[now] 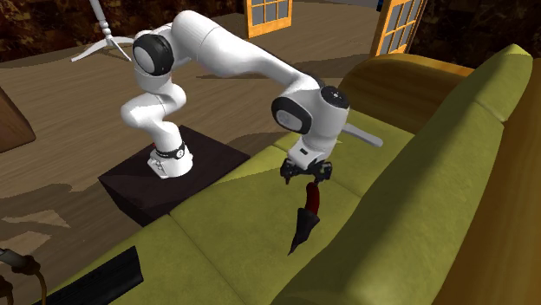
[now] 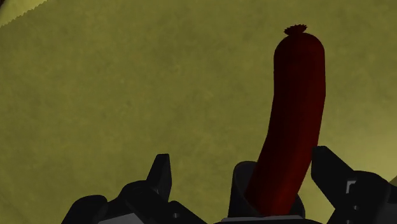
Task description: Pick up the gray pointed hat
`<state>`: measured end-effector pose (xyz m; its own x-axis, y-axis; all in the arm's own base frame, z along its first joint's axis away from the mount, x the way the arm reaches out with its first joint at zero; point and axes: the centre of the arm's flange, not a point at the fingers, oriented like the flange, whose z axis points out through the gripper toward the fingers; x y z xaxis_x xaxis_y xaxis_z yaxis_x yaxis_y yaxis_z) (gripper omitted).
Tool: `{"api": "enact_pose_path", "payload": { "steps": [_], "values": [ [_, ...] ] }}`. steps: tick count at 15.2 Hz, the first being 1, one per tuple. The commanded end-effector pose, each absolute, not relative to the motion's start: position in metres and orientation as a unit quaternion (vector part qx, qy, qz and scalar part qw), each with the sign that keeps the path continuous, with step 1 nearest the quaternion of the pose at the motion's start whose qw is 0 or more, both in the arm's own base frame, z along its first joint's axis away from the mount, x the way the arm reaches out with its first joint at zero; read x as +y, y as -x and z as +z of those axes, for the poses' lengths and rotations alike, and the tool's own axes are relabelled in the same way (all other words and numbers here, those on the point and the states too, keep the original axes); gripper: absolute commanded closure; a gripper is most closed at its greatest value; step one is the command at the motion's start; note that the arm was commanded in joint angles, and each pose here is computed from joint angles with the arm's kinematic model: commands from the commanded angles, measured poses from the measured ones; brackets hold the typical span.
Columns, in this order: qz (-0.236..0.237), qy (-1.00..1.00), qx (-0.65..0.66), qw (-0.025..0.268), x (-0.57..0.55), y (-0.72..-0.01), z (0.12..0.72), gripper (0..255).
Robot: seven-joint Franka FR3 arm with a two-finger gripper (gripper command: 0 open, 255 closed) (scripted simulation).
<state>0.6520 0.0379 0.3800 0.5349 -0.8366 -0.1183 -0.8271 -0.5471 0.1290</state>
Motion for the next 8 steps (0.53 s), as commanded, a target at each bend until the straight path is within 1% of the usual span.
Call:
{"api": "enact_pose_path", "payload": {
  "steps": [1, 4, 8],
  "values": [
    [-0.092, -0.859, -0.503, 0.032, 0.028, -0.671, 0.363, 0],
    [-0.104, -0.833, -0.542, 0.037, 0.015, -0.702, 0.335, 0],
    [-0.104, -0.832, -0.543, 0.037, 0.014, -0.703, 0.318, 0]
  ]
}}
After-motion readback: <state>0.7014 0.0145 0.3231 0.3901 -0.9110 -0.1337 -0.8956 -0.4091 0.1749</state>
